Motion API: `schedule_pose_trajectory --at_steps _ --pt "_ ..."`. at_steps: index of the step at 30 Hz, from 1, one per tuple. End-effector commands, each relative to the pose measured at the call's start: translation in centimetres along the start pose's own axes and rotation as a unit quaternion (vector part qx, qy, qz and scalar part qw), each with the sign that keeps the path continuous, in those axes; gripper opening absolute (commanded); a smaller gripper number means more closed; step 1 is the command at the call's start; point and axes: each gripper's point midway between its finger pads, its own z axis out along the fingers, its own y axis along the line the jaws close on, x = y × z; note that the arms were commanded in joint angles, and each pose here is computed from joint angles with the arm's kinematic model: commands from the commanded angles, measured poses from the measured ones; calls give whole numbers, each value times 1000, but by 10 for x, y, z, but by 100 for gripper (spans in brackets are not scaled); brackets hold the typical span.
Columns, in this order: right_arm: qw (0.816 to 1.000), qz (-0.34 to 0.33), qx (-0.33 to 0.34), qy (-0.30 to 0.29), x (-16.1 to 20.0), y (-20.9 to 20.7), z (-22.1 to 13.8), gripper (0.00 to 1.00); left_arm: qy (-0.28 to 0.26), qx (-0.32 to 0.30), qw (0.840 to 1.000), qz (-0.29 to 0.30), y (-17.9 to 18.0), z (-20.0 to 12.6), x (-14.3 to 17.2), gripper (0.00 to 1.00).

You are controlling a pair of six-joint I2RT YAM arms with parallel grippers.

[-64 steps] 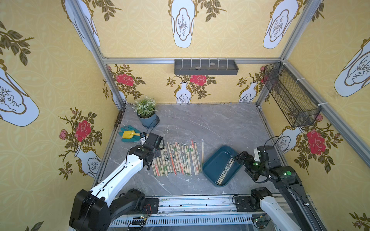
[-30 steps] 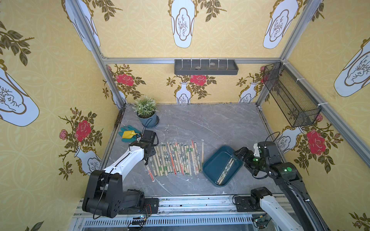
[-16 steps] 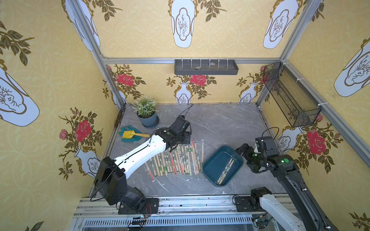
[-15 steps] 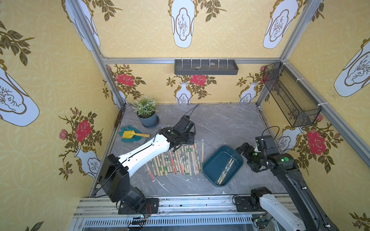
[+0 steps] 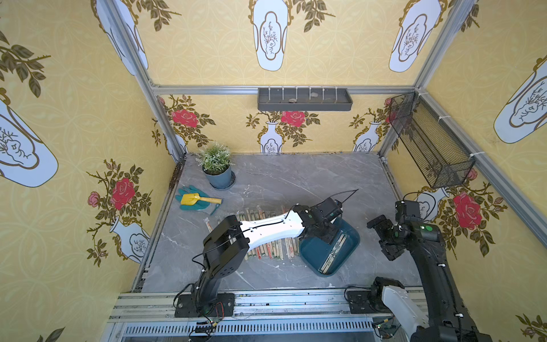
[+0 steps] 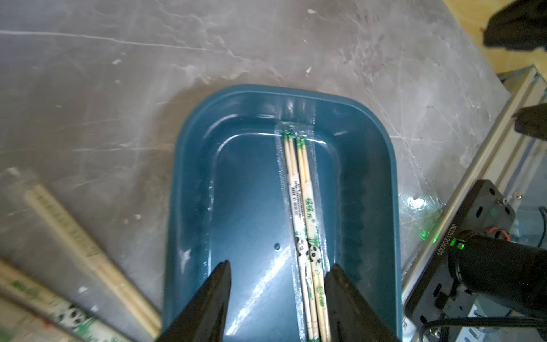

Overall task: Take the paired disposable chopsticks out of the storage box
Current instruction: Adjust the paired disposable chopsticks in the storage box.

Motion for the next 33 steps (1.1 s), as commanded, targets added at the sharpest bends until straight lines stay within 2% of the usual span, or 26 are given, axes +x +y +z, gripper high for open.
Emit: schedule_pose_trajectory --at_steps 1,14,20,23,29,33 --pt "1000 -5 -2 14 5 -3 1 97 15 13 999 24 -12 18 6 56" --pt "999 -7 -20 28 8 3 4 97 98 -6 991 88 -25 77 48 55" --pt "999 -11 -34 28 7 10 2 98 129 -87 984 82 7 88 64 54" --pt "999 -12 -39 26 7 11 1 97 119 -123 982 75 22 83 60 54" --pt "998 -14 -48 29 9 13 2 98 93 -142 985 33 55 67 41 53" --pt "998 -15 -50 32 11 12 3 97 60 -123 990 40 50 51 22 54"
